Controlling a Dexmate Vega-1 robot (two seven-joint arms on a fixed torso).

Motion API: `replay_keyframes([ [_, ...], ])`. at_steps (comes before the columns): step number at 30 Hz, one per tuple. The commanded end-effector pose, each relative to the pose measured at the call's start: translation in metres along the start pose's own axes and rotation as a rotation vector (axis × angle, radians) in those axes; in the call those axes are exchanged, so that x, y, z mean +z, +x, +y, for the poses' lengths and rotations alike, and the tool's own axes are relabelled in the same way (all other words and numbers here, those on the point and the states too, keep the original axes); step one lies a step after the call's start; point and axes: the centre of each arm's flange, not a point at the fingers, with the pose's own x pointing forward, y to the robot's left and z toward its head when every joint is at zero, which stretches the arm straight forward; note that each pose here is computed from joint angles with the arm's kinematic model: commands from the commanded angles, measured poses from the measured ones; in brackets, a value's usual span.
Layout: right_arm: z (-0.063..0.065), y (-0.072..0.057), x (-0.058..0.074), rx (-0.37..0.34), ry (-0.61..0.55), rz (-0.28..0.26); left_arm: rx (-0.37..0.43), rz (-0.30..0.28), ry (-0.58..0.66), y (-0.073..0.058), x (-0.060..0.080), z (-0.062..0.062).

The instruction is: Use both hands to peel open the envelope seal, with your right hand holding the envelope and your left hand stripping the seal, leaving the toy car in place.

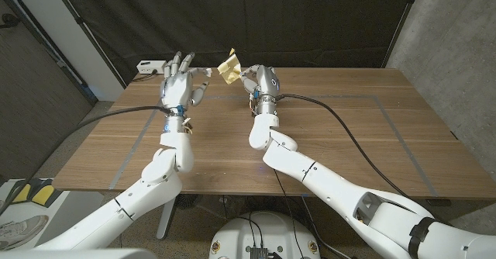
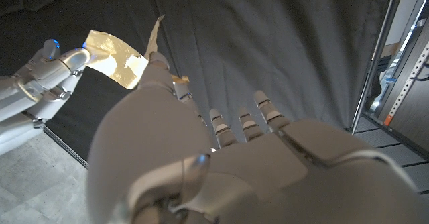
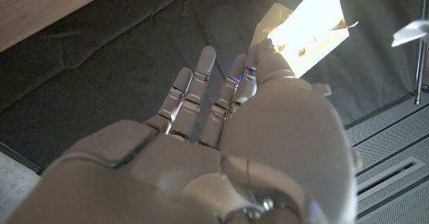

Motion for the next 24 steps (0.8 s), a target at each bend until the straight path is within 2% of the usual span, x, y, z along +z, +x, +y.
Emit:
replay_keyframes([
  [1, 0.001, -0.013, 0.003, -0.026, -0.006, 0.025, 0.017, 0.044, -0.082, -0.012, -0.020, 0.004],
  [9, -0.002, -0.018, 0.002, -0.054, -0.024, 0.058, -0.009, 0.041, -0.157, -0.012, -0.035, 0.002],
  [18, -0.015, -0.031, -0.003, -0.133, -0.062, 0.097, -0.052, 0.034, -0.265, -0.014, -0.049, -0.001],
  [20, -0.015, -0.034, -0.004, -0.137, -0.065, 0.120, -0.072, 0.046, -0.288, -0.016, -0.054, -0.004],
  [24, -0.010, -0.033, 0.000, -0.136, -0.081, 0.125, -0.086, 0.060, -0.295, -0.015, -0.062, -0.007],
])
